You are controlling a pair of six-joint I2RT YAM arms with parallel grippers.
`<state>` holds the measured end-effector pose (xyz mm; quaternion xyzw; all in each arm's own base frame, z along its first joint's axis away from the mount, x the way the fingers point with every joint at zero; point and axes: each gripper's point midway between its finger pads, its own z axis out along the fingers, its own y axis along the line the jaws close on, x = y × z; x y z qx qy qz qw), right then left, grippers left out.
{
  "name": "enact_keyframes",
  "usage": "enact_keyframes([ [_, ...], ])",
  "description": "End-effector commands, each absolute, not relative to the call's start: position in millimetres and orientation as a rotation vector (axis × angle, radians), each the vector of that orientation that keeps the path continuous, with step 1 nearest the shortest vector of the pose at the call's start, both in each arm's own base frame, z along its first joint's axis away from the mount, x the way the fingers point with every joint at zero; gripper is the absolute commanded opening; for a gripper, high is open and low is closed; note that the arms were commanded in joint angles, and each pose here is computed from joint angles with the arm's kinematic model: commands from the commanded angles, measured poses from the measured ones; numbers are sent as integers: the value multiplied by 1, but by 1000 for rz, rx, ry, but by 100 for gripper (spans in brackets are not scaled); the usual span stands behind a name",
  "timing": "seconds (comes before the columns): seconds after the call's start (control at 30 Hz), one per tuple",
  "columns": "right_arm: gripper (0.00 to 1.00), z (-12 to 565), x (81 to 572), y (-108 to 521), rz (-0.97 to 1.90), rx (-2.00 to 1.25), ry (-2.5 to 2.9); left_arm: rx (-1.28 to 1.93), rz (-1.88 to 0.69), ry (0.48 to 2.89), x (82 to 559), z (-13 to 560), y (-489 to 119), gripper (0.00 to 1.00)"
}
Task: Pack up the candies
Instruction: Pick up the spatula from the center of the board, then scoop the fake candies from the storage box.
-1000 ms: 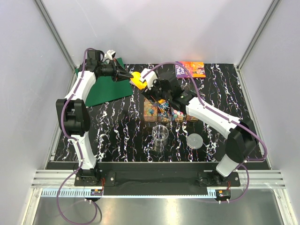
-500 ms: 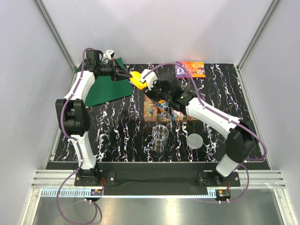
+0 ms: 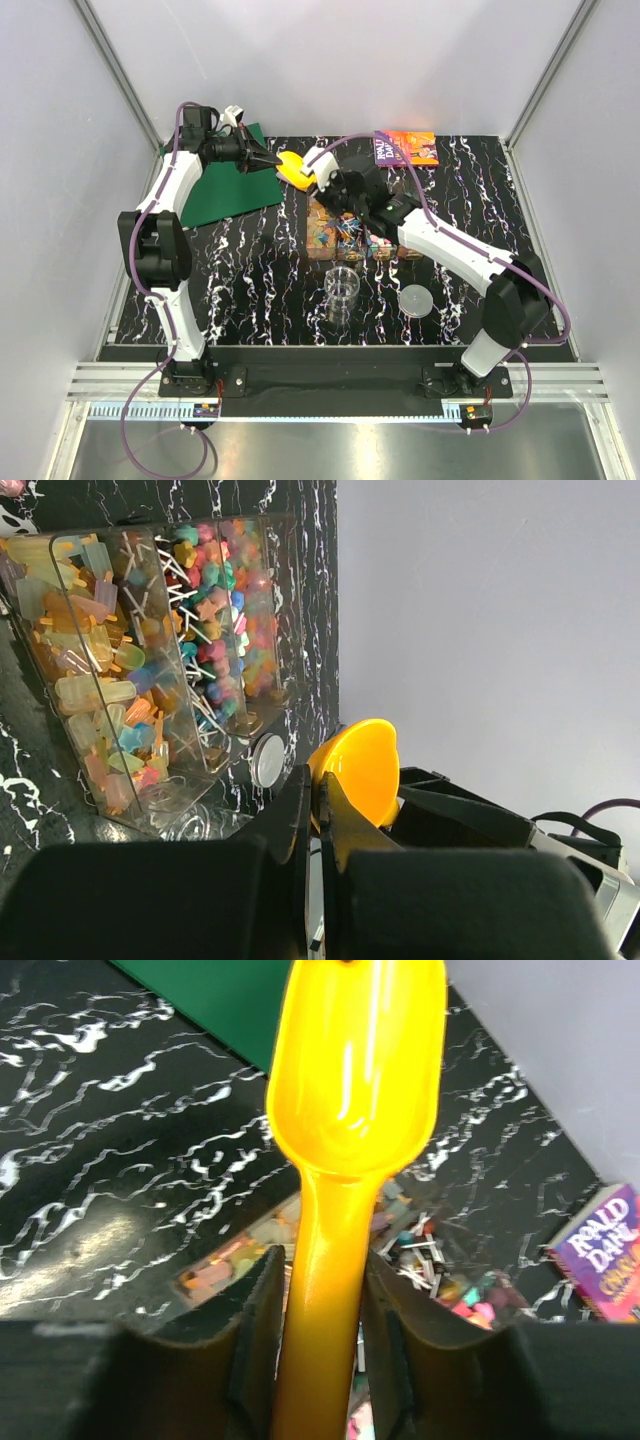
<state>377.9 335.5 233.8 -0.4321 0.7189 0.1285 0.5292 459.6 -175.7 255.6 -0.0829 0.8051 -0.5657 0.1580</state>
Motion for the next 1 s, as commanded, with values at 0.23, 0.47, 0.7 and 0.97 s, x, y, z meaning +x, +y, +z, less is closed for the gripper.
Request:
enact_keyframes([
  [0.23,0,262,372,314,325,-999,1700,-136,-1628,2189,455,299,-172,30],
  [0.47,0,329,352,290,361,-971,1641,25,-958,2234,513,275,-123,70],
  [0.7,0,298,325,232,450,-948,1905,259,-260,2057,537,300,-55,60],
  [0.97,0,273,310,227,479,-1043,1945,611,-688,1891,459,341,-168,0],
])
